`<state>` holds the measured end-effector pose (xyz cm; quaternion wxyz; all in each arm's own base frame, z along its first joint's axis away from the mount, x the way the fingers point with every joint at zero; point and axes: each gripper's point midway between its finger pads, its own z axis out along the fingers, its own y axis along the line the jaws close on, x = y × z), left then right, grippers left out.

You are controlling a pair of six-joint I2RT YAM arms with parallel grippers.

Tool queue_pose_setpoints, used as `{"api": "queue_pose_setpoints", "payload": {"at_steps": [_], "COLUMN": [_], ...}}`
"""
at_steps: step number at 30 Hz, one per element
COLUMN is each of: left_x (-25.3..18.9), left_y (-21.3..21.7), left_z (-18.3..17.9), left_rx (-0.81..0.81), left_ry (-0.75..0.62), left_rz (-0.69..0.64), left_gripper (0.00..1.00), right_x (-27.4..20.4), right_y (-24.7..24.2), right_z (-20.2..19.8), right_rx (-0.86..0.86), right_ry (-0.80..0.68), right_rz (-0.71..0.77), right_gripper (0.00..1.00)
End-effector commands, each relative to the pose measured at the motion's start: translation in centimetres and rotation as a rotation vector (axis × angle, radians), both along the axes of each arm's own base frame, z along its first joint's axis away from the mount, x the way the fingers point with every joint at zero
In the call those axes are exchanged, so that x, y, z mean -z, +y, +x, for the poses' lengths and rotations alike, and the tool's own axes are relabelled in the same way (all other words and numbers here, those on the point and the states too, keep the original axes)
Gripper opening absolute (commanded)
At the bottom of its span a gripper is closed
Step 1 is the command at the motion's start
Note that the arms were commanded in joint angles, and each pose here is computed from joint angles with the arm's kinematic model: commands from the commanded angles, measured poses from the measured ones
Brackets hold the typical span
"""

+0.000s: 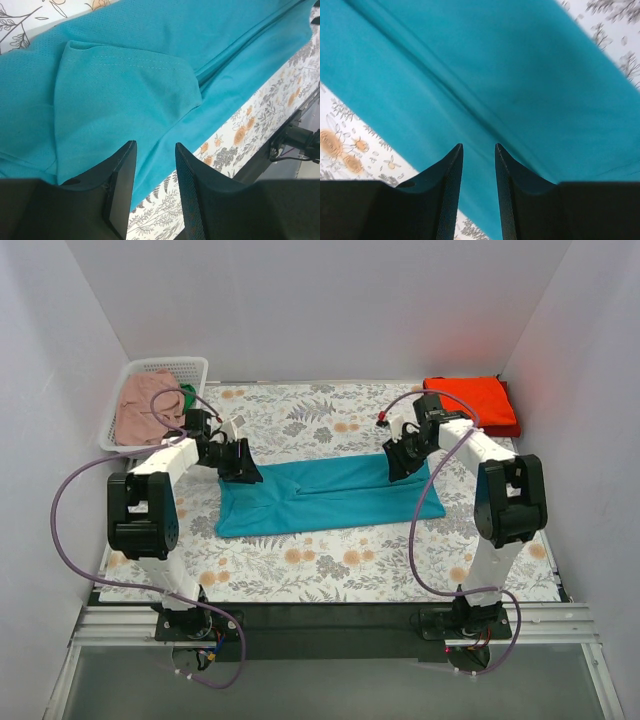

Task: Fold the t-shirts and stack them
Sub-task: Fold the tshirt

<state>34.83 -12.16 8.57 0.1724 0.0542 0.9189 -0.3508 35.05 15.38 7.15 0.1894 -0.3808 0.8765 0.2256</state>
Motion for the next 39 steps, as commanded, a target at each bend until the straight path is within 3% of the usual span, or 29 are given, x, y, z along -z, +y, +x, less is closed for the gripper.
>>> {"api": "queue_pose_setpoints", "payload": {"at_steps": [1, 5, 11, 14, 17, 18, 20, 22, 25, 28, 29, 32, 36, 39], "left_x": [1.3, 3.8, 7.0, 7.3, 7.6, 5.6, 2.7, -2.7, -8.5, -7.9, -9.6, -5.0, 0.7, 5.1], "left_y": [-0.2, 0.7, 3.2, 3.9, 3.5, 3.2, 1.5, 0.6, 0.1, -0.6, -1.1, -2.1, -2.3, -2.3], "left_z": [0.8, 0.5, 1.6, 4.7, 10.7, 15.2, 17.7, 20.9, 20.5, 17.3, 16.0, 11.2, 7.9, 7.1], "left_rx": [-0.024, -0.044, -0.057, -0.060, -0.047, -0.059, -0.039, -0.053, -0.060, -0.043, -0.025, -0.005, -0.024, -0.013], "left_ry": [0.009, 0.079, 0.091, 0.049, 0.000, -0.072, -0.106, -0.235, -0.336, -0.305, -0.335, -0.216, -0.090, -0.021], "left_rz": [0.048, 0.114, 0.275, 0.325, 0.322, 0.315, 0.231, 0.185, 0.149, 0.108, 0.090, 0.088, 0.202, 0.276], "left_gripper": [0.36, 0.35, 0.35, 0.35, 0.34, 0.34, 0.35, 0.38, 0.41, 0.41, 0.42, 0.43, 0.29, 0.24], "right_x": [-0.4, 2.1, 6.6, 7.0, 6.9, 5.5, 3.8, 0.7, -2.6, -2.8, -2.3, 0.0, 1.7, 4.6], "right_y": [1.2, 0.1, -2.3, -2.8, -1.4, 0.7, 2.9, 4.7, 6.0, 6.2, 6.0, 6.4, 7.8, 8.7], "right_z": [2.8, 3.7, -0.9, -4.7, -10.9, -13.0, -16.6, -17.0, -14.1, -11.3, -10.7, -9.0, -8.6, -11.8], "right_rx": [0.003, 0.021, -0.022, -0.058, -0.221, -0.329, -0.454, -0.471, -0.415, -0.355, -0.344, -0.311, -0.298, -0.320], "right_ry": [-0.041, -0.027, 0.077, 0.124, 0.157, 0.112, 0.127, 0.088, 0.008, -0.017, -0.017, 0.005, 0.070, 0.158], "right_rz": [0.017, -0.057, -0.167, -0.182, -0.195, -0.180, -0.089, 0.011, 0.060, 0.041, 0.018, -0.011, 0.026, 0.025], "right_gripper": [0.38, 0.38, 0.37, 0.36, 0.36, 0.36, 0.36, 0.36, 0.36, 0.35, 0.33, 0.31, 0.28, 0.21]}}
